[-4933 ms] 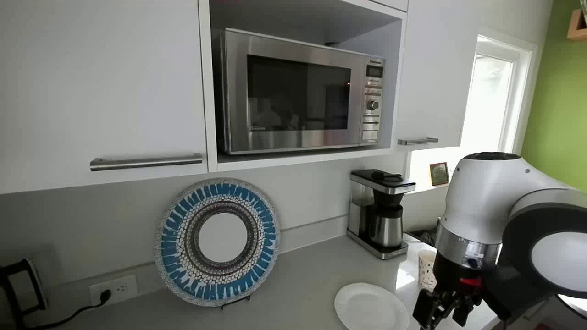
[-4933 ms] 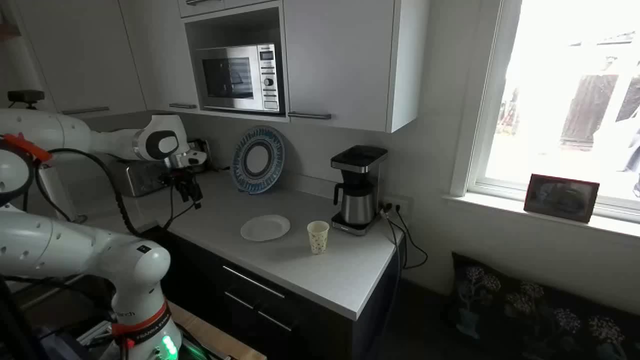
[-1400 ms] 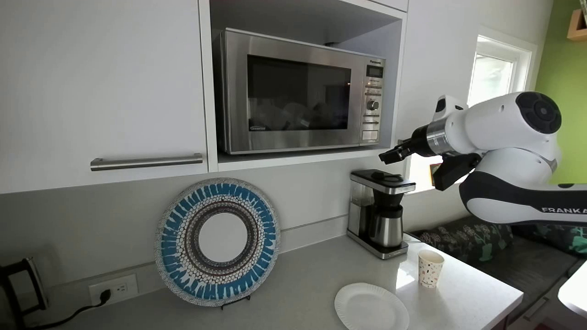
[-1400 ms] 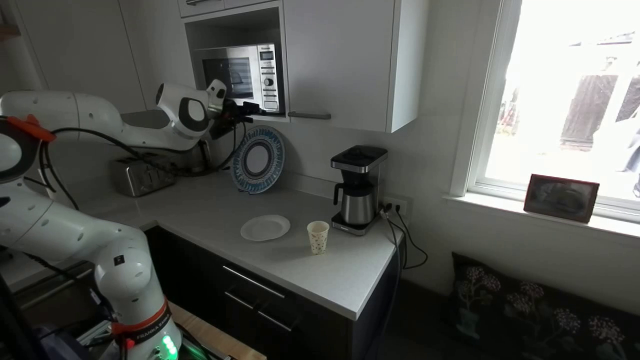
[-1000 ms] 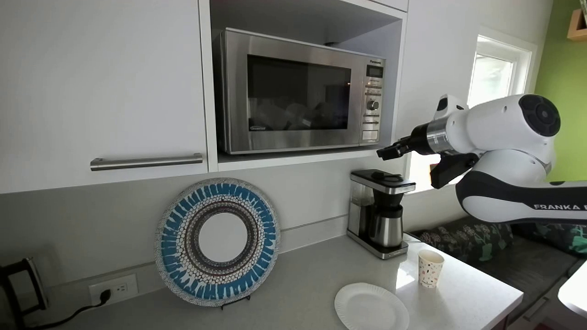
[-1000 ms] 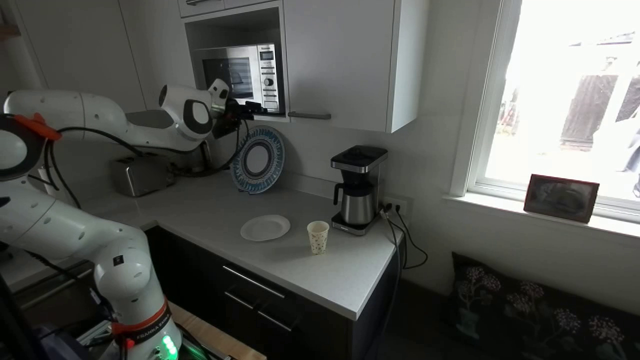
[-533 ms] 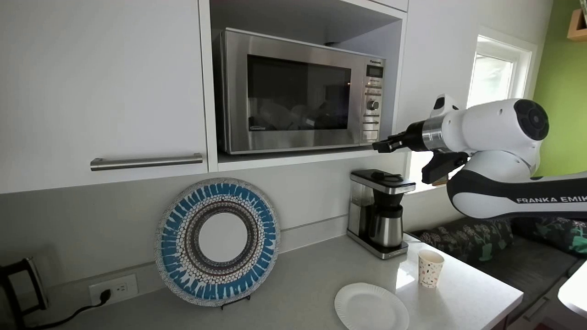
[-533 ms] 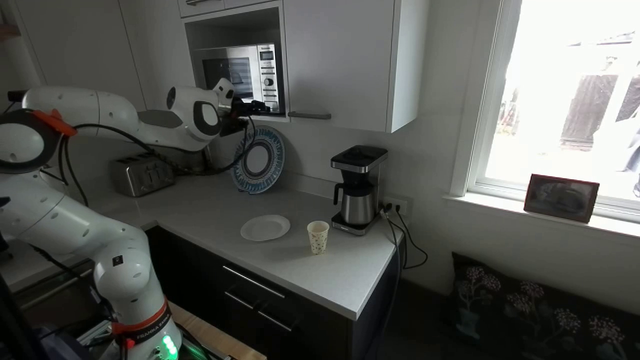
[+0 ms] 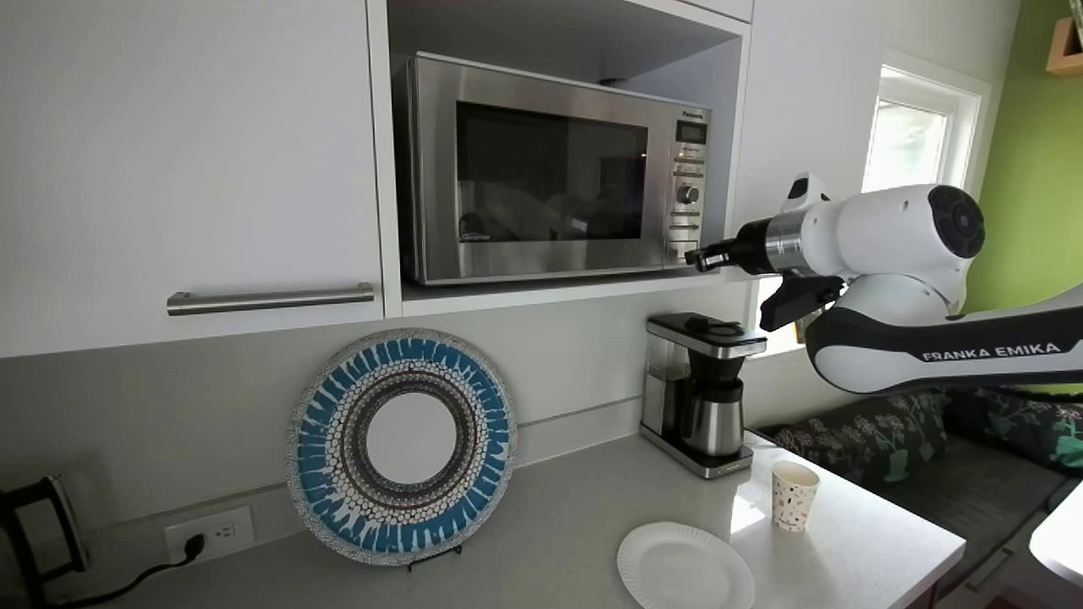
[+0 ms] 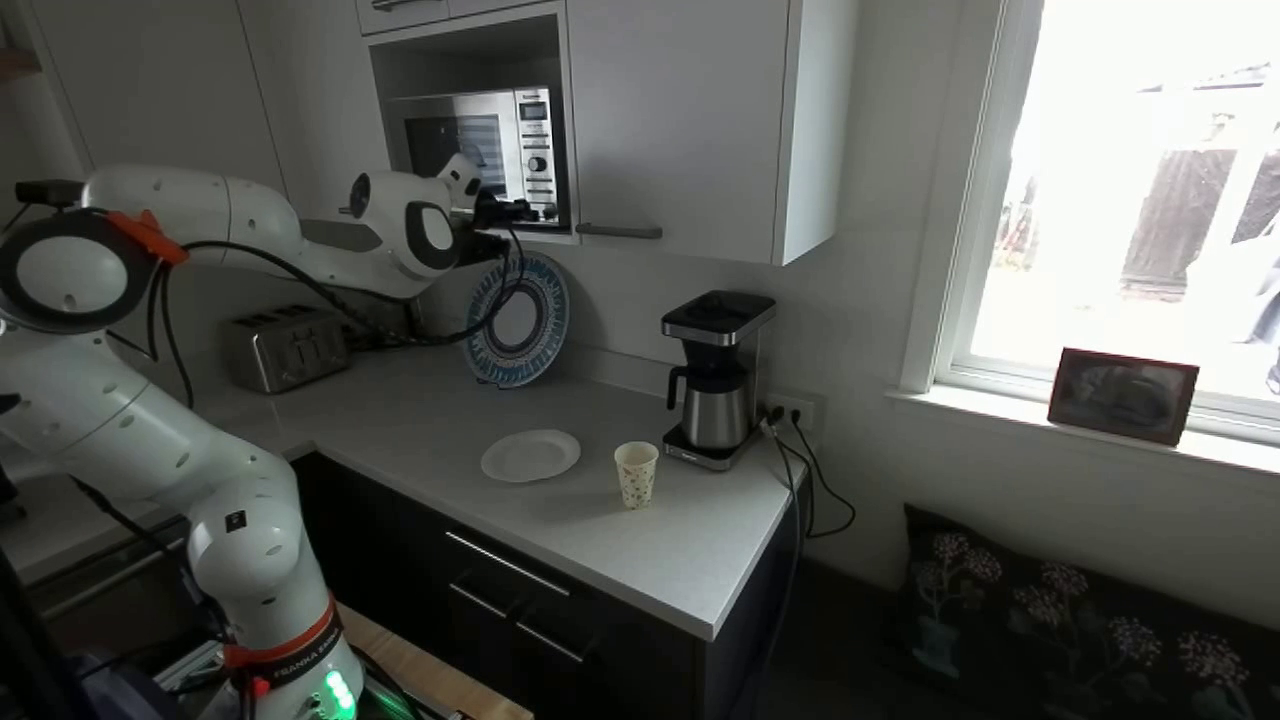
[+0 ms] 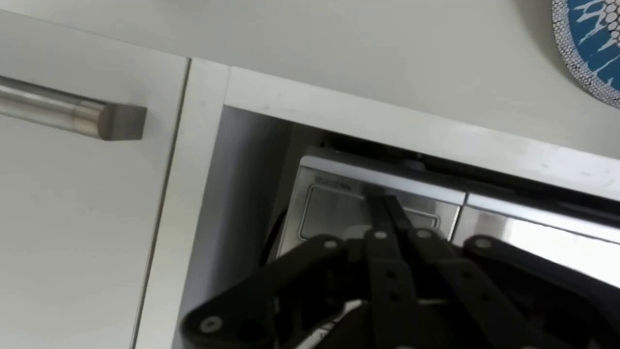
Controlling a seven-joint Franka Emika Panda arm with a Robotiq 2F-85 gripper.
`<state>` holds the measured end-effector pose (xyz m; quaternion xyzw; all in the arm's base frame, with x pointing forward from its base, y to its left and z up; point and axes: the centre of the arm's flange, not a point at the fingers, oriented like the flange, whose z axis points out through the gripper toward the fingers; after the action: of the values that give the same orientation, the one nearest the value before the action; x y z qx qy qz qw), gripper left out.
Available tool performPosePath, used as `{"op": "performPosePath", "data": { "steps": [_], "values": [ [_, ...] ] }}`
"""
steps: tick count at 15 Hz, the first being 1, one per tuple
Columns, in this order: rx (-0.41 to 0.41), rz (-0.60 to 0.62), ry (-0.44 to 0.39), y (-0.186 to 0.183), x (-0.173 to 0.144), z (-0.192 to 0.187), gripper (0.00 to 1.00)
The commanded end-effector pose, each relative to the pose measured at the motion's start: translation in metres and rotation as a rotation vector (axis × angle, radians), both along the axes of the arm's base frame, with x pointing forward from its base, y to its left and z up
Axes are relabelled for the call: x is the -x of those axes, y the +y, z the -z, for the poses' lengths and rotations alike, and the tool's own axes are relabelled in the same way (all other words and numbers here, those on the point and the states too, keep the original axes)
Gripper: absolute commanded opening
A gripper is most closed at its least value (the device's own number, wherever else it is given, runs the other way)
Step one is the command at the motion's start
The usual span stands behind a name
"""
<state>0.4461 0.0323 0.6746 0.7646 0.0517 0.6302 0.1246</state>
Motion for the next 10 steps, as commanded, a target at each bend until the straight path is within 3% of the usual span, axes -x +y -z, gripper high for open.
{"op": "performPosePath", "data": {
  "steps": [1,10],
  "values": [
    [-0.032,-0.011,-0.035,-0.002,-0.011,-0.001,0.0],
    [-0.081,0.007,-0.033,-0.004,-0.023,0.0,0.0]
  ]
}}
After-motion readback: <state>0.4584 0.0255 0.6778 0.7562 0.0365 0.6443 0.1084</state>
